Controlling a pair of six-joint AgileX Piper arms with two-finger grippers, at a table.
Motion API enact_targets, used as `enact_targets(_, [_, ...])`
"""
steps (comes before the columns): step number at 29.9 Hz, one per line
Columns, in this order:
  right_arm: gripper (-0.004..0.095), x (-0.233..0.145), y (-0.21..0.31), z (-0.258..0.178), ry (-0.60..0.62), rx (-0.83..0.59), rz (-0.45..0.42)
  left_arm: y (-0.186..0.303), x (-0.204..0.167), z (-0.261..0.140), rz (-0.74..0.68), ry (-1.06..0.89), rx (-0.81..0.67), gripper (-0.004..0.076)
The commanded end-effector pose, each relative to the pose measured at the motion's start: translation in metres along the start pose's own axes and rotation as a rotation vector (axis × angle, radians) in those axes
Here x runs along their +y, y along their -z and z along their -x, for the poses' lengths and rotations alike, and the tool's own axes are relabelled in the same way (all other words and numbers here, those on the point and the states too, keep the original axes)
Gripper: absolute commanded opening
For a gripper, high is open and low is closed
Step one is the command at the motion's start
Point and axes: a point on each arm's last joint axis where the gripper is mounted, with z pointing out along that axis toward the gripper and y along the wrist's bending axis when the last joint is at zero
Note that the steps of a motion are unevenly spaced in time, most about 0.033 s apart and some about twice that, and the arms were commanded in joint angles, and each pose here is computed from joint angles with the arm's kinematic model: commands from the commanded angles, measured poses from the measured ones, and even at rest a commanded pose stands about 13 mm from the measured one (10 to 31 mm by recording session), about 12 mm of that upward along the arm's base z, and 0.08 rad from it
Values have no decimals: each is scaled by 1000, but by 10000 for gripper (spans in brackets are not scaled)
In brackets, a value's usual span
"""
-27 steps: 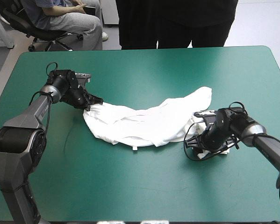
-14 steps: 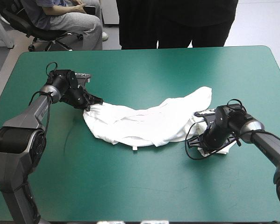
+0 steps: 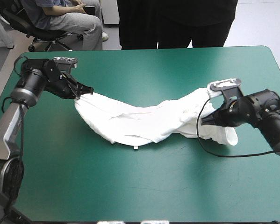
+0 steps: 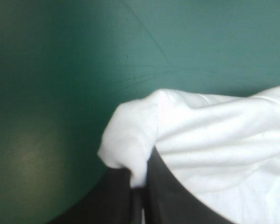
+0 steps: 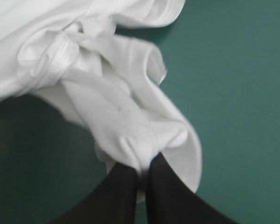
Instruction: Fold the cloth
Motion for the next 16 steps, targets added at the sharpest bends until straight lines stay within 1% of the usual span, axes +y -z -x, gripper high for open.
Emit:
enact_targets(1, [-17,-9,61,27,12,-234,-47,84,-8,3,7,-9,-248,-17])
enact_targets(3, [-17,-12,90,40,28,-337,-56,120,-11,2,9,-17,-348,-17])
enact_targets(8, [-18,-17,164,61,65,-613,-79,217,-24,-7,-11,-33,-655,-17])
enact_targets(14, [-17,-19,248,63,154,-926,-101,318,-38,-27,-51,-61,-1022,-17])
enact_targets(16, [-17,-20,274,60,155,-1037,-105,345,-42,-36,-66,-69,-1138,-17])
